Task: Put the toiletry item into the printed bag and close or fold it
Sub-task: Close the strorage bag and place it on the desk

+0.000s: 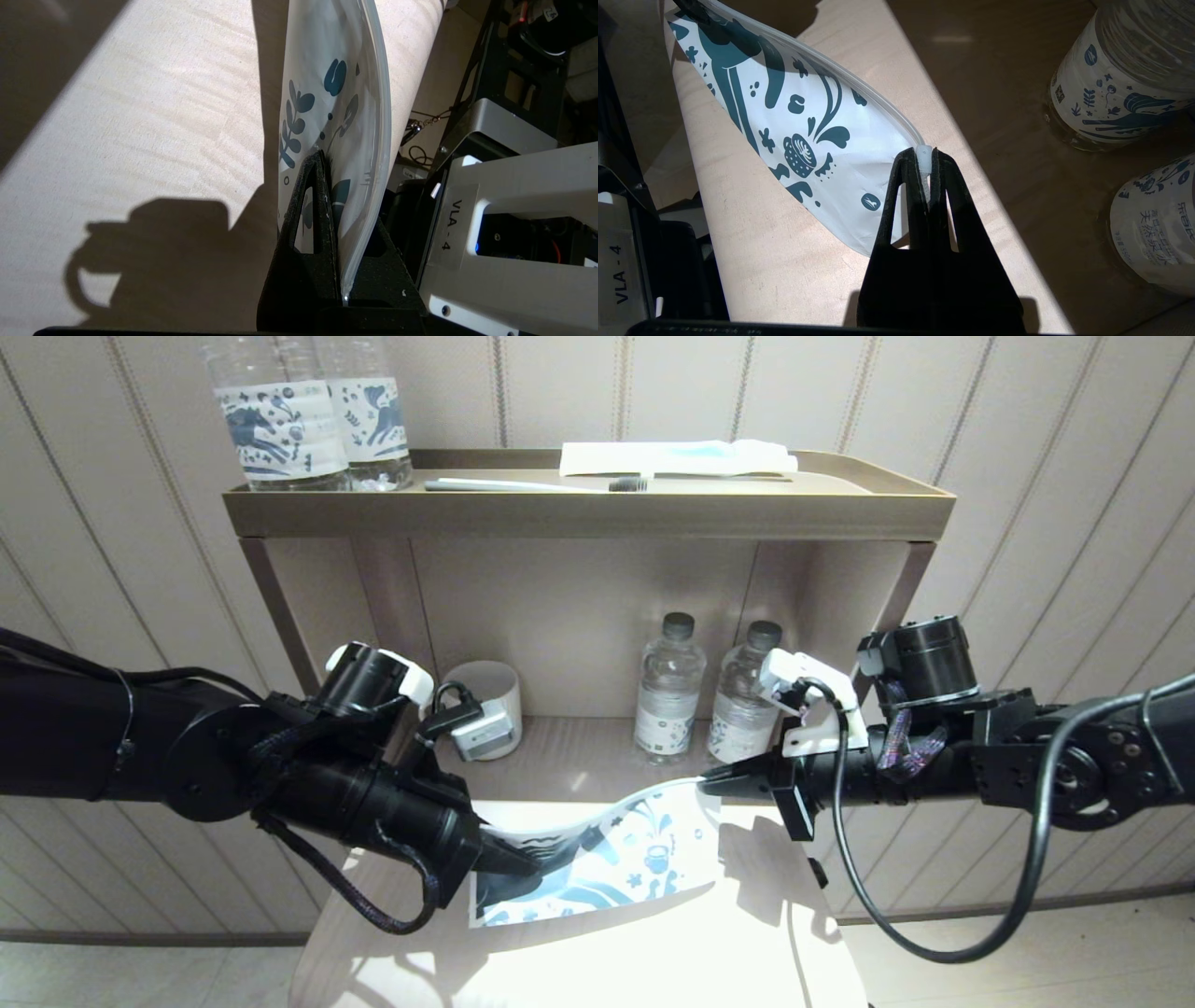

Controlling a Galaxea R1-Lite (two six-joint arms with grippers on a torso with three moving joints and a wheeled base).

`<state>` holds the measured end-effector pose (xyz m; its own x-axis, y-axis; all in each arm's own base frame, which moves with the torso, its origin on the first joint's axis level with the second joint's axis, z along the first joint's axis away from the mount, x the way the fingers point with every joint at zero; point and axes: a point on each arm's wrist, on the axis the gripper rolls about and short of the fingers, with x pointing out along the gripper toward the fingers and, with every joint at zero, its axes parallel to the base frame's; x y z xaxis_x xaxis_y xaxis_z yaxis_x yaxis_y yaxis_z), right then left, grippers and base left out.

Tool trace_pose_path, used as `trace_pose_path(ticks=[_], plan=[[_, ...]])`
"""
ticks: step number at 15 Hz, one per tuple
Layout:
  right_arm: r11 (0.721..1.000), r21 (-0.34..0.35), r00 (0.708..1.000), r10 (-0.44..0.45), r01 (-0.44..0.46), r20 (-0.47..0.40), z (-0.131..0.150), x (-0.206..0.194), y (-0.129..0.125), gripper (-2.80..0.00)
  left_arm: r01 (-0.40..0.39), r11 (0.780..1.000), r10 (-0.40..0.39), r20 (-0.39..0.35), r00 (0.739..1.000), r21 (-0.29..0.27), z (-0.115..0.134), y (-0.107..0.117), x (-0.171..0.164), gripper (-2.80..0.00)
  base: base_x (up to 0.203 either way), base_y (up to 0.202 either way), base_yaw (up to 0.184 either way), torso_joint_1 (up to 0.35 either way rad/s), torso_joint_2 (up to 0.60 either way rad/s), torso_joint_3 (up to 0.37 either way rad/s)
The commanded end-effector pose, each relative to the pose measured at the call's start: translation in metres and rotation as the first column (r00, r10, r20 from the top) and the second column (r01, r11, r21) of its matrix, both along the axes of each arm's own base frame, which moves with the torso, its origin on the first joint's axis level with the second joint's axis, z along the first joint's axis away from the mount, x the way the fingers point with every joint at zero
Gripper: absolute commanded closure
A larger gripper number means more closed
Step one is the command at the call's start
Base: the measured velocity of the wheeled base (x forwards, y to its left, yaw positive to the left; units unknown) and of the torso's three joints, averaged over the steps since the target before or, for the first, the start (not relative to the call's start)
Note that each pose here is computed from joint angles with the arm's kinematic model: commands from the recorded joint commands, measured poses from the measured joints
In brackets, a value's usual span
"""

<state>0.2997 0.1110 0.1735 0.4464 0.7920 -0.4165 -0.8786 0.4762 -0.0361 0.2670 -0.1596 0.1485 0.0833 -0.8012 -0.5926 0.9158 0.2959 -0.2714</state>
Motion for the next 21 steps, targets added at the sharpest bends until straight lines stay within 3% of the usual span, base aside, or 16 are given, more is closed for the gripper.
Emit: trace_pose_path(ticks=[1, 4, 5, 6, 12, 18, 19, 20, 21], plan=[[1.0, -0.001, 1.0, 0.003, -0.003, -0.002, -0.002, 0.001, 0.0, 0.0, 0.004, 1.0, -0.004, -0.005, 1.0, 0.0, -0.002, -0.001, 0.001, 0.0, 0.0, 0.0, 0.0, 0.0, 0.0, 0.0], [1.0, -0.001, 1.0, 0.002, -0.002, 0.0, -0.001, 0.001, 0.0, 0.0, 0.004, 1.0, -0.004, -0.03, 1.0, 0.014, -0.012, -0.001, 0.002, 0.0, 0.0, 0.0, 0.0, 0.0, 0.0, 0.0], [1.0, -0.003, 1.0, 0.002, -0.002, -0.001, -0.002, 0.001, 0.001, -2.8, 0.003, 1.0, -0.003, -0.029, 1.0, 0.014, -0.012, -0.002, 0.003, 0.0, 0.0, 0.0, 0.0, 0.0, 0.0, 0.0], [1.0, -0.004, 1.0, 0.0, 0.0, 0.003, -0.002, 0.001, 0.0, -2.8, -0.001, 1.0, 0.001, -0.027, 1.0, 0.015, -0.011, -0.002, 0.003, -2.8, 0.0, 0.0, 0.0, 0.0, 0.0, 0.0], [1.0, -0.003, 1.0, -0.008, 0.008, 0.027, 0.003, 0.003, -0.003, -2.8, -0.019, 1.0, 0.02, 0.04, 0.999, -0.015, 0.012, 0.004, -0.003, -2.8, 0.0, 0.0, 0.0, 0.0, 0.0, 0.0], [1.0, 0.028, 0.994, 0.003, -0.006, 0.109, 0.032, -0.02, -0.008, -2.8, -0.043, 0.996, 0.054, 0.145, 0.988, -0.082, 0.058, 0.026, -0.037, -2.8, 0.0, 0.0, 0.0, 0.0, 0.0, 0.0], [0.999, 0.034, 0.992, 0.005, -0.009, 0.122, 0.037, -0.025, -0.009, -2.8, -0.056, 0.995, 0.069, 0.154, 0.986, -0.082, 0.063, 0.03, -0.046, 0.0, 0.0, 0.0, 0.0, 0.0, 0.0, 0.0], [0.999, 0.038, 0.991, 0.004, -0.01, 0.134, 0.041, -0.03, -0.01, 0.0, -0.078, 0.994, 0.09, 0.165, 0.982, -0.076, 0.066, 0.035, -0.054, 0.0, 0.0, 0.0, 0.0, 0.0, 0.0, 0.0], [0.999, 0.041, 0.99, 0.005, -0.011, 0.144, 0.043, -0.034, -0.011, 0.0, -0.098, 0.993, 0.109, 0.176, 0.978, -0.071, 0.068, 0.039, -0.062, 0.0, 0.0, 0.0, 0.0, 0.0, 0.0, 0.0]])
